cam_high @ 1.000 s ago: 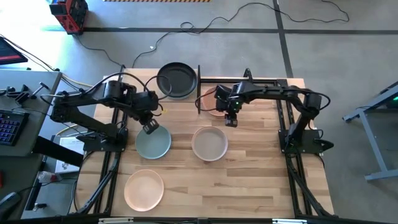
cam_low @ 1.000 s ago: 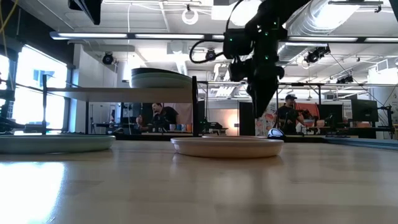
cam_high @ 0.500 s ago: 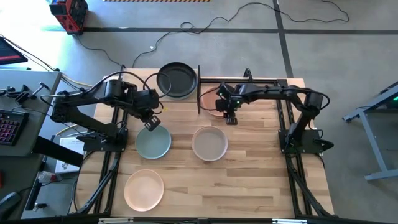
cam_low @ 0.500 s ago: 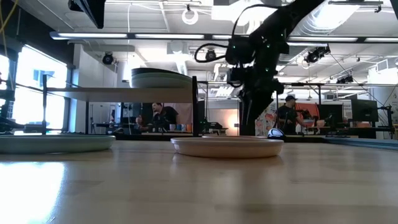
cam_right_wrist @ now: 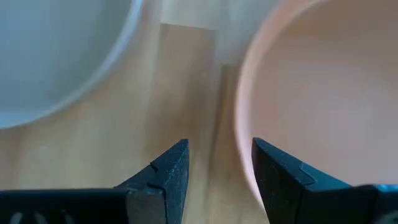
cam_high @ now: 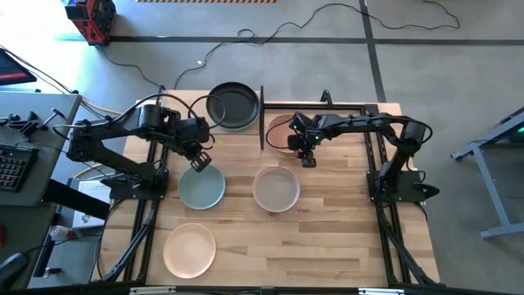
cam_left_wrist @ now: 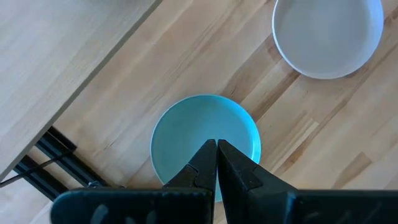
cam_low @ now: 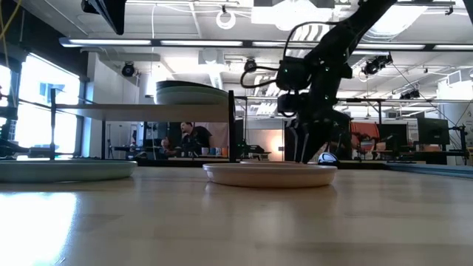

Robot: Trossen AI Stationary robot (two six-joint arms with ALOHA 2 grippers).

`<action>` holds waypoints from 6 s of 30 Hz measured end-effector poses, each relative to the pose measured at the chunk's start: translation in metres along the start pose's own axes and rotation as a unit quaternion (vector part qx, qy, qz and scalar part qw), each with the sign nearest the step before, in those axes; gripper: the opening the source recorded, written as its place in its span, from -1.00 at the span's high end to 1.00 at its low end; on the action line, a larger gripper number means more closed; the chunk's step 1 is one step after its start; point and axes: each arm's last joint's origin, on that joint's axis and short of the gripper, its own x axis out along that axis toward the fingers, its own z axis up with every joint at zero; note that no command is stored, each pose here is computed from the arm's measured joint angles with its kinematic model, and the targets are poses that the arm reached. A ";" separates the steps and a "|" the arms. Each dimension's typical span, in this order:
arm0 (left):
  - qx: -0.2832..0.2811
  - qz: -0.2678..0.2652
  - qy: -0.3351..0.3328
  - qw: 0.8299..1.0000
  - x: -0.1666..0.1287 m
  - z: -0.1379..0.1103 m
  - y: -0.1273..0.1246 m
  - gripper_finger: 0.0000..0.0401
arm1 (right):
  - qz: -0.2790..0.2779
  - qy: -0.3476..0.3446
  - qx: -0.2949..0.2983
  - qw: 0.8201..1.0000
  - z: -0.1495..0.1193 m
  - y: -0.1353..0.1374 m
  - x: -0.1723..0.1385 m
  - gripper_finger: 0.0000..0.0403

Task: Place and stack plates onto a shelf
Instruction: Put the orange plate on the shelf

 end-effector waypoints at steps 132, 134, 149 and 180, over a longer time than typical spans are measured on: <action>-0.333 -0.162 0.016 0.929 0.048 0.015 -0.049 0.54 | 0.006 -0.086 -0.231 0.969 0.114 0.236 -0.140 1.00; -0.331 -0.153 0.023 0.931 0.054 0.016 -0.053 0.54 | 0.004 -0.091 -0.236 0.967 0.117 0.235 -0.138 1.00; -0.317 -0.170 0.022 0.933 0.080 0.031 -0.076 0.54 | -0.010 -0.104 -0.232 0.967 0.124 0.222 -0.133 1.00; -0.290 -0.156 0.022 0.944 0.091 0.033 -0.080 0.98 | -0.029 -0.120 -0.237 0.964 0.128 0.219 -0.134 1.00</action>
